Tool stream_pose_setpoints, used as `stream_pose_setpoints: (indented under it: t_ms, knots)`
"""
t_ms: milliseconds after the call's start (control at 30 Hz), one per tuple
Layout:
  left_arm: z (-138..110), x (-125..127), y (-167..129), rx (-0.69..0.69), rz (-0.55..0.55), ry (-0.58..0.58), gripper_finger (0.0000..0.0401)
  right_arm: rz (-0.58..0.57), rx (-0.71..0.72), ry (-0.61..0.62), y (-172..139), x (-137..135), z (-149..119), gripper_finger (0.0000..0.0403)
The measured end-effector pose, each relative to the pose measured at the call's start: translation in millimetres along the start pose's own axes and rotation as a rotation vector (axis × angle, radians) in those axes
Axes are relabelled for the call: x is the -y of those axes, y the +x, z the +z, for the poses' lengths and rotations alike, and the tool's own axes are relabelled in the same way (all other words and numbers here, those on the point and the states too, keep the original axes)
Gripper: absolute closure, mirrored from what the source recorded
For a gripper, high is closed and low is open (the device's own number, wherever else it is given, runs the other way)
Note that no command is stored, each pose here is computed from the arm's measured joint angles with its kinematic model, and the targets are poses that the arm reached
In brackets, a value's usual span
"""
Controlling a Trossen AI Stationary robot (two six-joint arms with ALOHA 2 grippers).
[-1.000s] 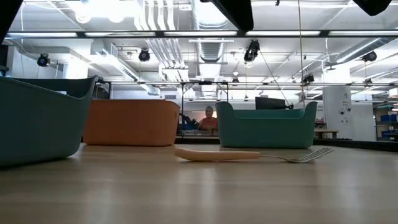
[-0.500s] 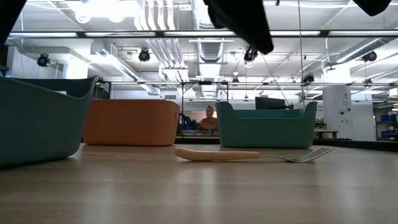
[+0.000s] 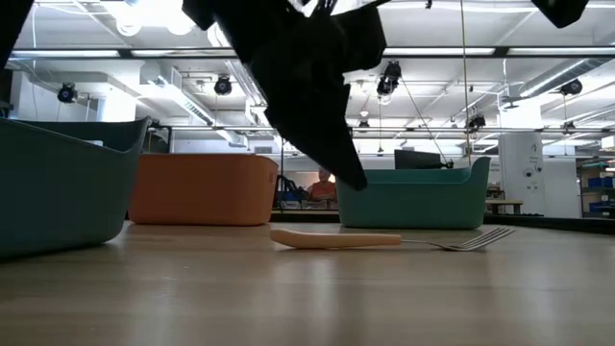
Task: Sort silverware by color (type)
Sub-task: Put the orange fork into the blue-green bin
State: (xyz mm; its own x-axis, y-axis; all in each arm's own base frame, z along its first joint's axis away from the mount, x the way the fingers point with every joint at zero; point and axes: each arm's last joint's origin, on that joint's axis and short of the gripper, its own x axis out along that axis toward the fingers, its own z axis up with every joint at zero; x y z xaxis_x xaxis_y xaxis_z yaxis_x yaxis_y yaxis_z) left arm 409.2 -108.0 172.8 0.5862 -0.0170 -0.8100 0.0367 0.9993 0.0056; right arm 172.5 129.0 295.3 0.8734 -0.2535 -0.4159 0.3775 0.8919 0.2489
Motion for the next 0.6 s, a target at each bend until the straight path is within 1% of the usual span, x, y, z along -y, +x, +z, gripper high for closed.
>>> stream_pose_setpoints:
  t_ms: [167,333,467,600]
  knots:
    - [-5.8,-5.8,6.3,0.031,0.019,-0.023,0.0401,-0.051,0.032,0.032,6.1,13.2,14.4,0.0394]
    - [-3.8,-18.2,9.0,0.062,0.033,0.005,0.0396,-0.078,0.032,0.028,11.3,26.5,26.8,0.0394]
    - [-8.5,-30.0,15.2,0.083,-0.030,-0.015,0.0377,-0.096,0.029,0.033,15.2,34.7,33.5,0.0394]
    - [-12.7,-36.6,19.0,0.095,-0.062,-0.028,0.0344,-0.114,0.023,0.044,19.5,39.4,36.5,0.0394]
